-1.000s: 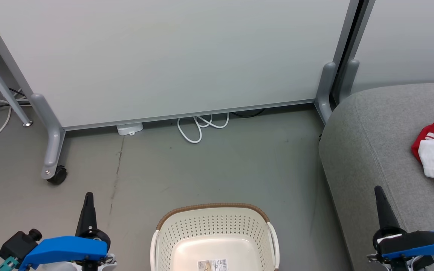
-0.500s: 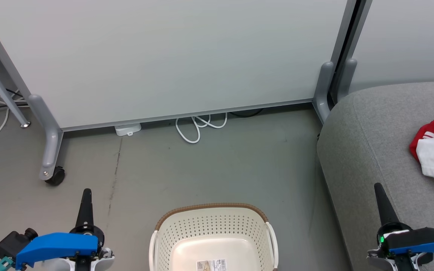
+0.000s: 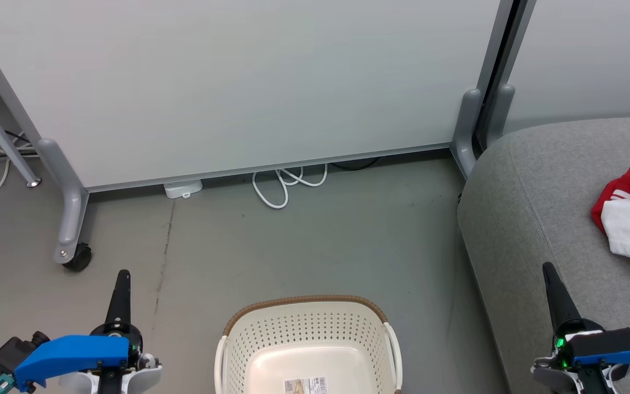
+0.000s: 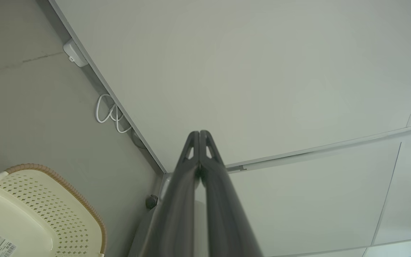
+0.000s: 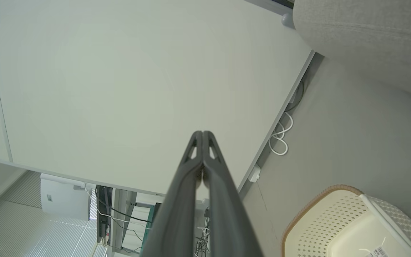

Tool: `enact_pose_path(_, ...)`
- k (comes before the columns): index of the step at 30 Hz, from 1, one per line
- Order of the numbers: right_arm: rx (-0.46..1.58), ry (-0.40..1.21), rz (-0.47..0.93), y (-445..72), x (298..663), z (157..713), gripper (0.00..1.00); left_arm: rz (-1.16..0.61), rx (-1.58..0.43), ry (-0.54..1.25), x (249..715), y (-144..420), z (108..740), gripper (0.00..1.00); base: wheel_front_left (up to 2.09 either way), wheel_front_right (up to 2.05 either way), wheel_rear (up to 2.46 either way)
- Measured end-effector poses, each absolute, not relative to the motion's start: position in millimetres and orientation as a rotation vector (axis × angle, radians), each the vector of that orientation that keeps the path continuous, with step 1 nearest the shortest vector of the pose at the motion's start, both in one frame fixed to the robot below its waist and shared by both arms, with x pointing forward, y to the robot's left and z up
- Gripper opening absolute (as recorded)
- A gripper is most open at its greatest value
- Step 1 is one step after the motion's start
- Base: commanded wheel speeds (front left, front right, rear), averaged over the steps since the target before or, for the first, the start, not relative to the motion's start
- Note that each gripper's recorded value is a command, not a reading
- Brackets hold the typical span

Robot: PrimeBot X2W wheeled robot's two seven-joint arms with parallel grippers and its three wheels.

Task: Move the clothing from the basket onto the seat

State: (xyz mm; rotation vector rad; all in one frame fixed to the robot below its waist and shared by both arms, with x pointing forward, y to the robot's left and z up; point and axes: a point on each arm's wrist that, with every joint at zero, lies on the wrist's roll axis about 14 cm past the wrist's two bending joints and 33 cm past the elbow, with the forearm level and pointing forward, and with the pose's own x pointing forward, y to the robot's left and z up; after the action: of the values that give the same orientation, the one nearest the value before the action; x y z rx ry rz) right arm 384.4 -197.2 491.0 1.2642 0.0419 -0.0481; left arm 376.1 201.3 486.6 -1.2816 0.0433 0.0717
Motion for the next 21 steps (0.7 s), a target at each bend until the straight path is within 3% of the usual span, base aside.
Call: enact_pose_path(21, 1.437, 0.025, -0.029, -198.6, 386.3, 497.8, 0.00, 0.042, -1.444, 0.032, 382.1, 199.8, 494.7, 0.00, 0.00, 0.00, 0.00)
